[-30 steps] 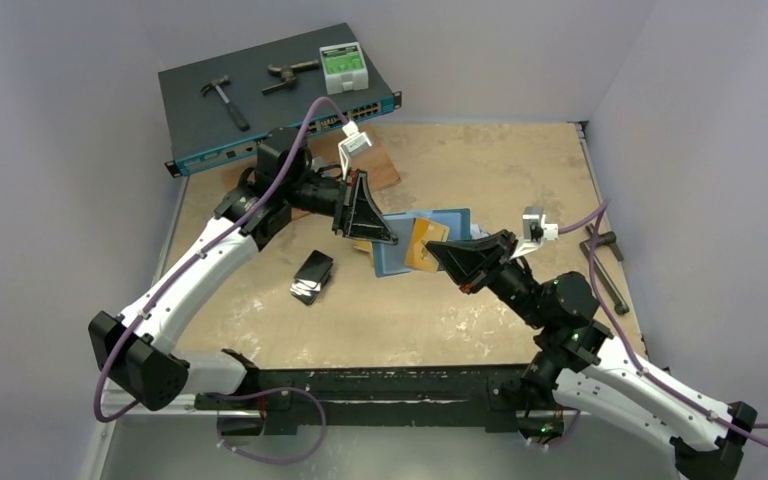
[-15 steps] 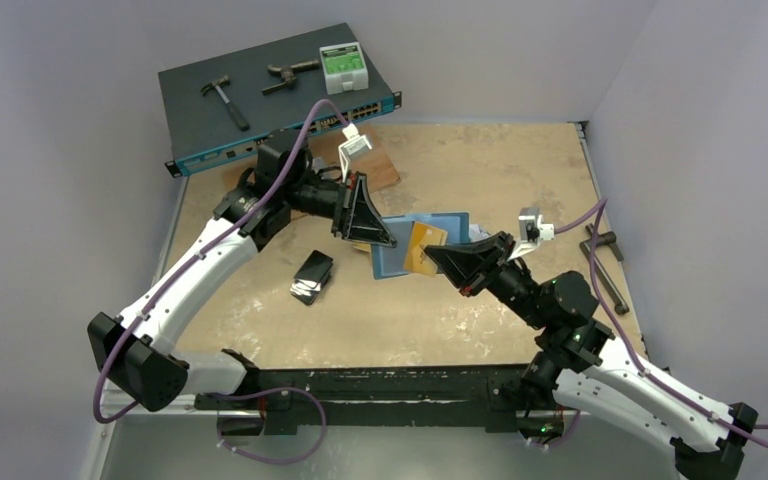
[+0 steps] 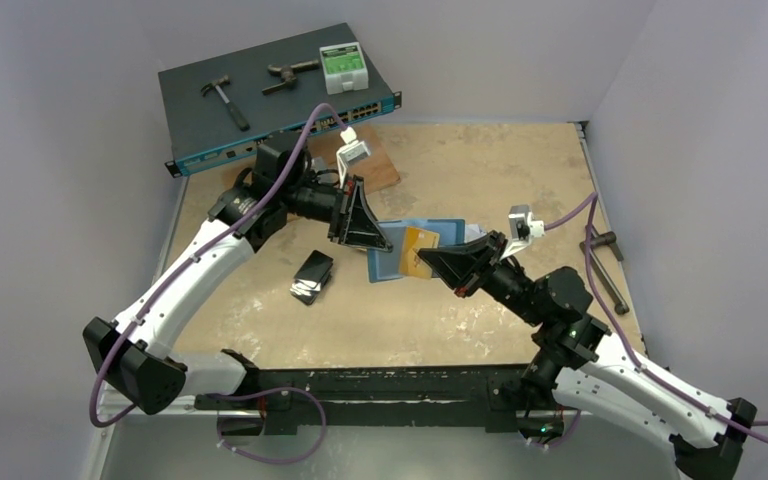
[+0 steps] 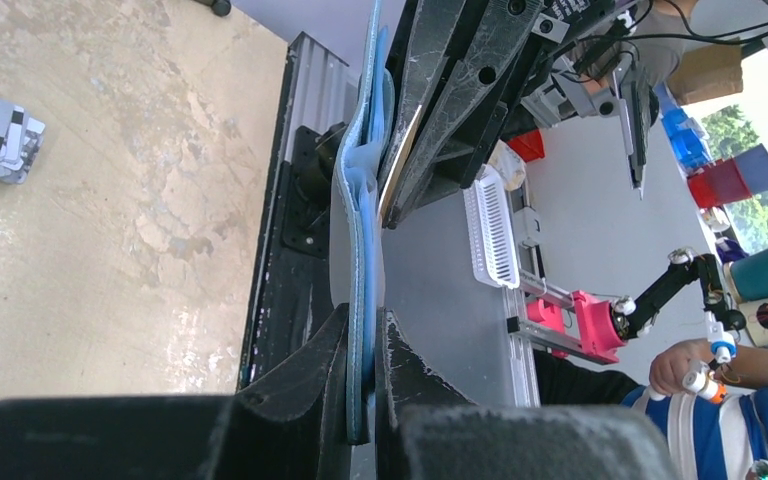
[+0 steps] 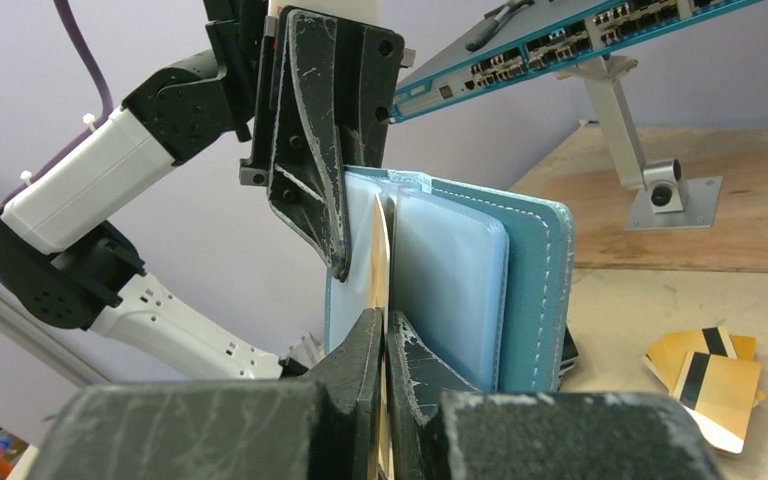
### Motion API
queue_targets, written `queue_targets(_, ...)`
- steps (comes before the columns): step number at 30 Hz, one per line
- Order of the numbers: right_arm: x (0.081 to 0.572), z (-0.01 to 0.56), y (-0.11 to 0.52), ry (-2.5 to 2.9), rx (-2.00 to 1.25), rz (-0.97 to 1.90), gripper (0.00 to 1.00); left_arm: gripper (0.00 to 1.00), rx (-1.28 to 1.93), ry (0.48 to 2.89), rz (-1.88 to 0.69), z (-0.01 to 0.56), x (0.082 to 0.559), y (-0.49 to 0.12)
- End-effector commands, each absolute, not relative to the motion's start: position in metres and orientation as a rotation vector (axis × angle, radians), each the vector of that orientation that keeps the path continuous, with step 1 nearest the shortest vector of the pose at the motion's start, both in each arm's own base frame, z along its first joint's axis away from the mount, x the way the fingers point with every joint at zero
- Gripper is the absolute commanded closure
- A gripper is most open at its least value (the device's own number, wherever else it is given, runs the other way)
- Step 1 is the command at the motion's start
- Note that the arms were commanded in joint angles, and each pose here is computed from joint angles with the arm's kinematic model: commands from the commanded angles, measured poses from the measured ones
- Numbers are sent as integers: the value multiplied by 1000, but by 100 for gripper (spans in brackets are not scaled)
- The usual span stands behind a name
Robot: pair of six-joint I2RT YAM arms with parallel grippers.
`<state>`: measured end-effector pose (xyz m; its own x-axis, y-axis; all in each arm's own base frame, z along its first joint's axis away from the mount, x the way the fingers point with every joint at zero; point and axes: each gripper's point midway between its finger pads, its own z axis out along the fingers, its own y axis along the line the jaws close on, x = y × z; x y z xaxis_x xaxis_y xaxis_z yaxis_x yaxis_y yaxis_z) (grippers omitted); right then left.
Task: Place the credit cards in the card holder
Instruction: Insert the credit card into the card holder.
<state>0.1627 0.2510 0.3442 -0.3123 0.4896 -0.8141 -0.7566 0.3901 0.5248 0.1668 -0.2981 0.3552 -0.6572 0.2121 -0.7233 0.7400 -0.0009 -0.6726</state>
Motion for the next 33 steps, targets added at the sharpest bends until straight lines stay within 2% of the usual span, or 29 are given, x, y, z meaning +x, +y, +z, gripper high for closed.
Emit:
queue_targets(1,171,309,257,1536,-288,1194,100,100,1143,1663,-1748,399,131,-291)
queue_targets(25,169,285,253,1598,-255,1198,100,100,1111,1685,-1677,397,137,-289)
queue_targets(33,162,280,260,1592,-334,1222,100,100,1137,1674,-1663,397,135,-287)
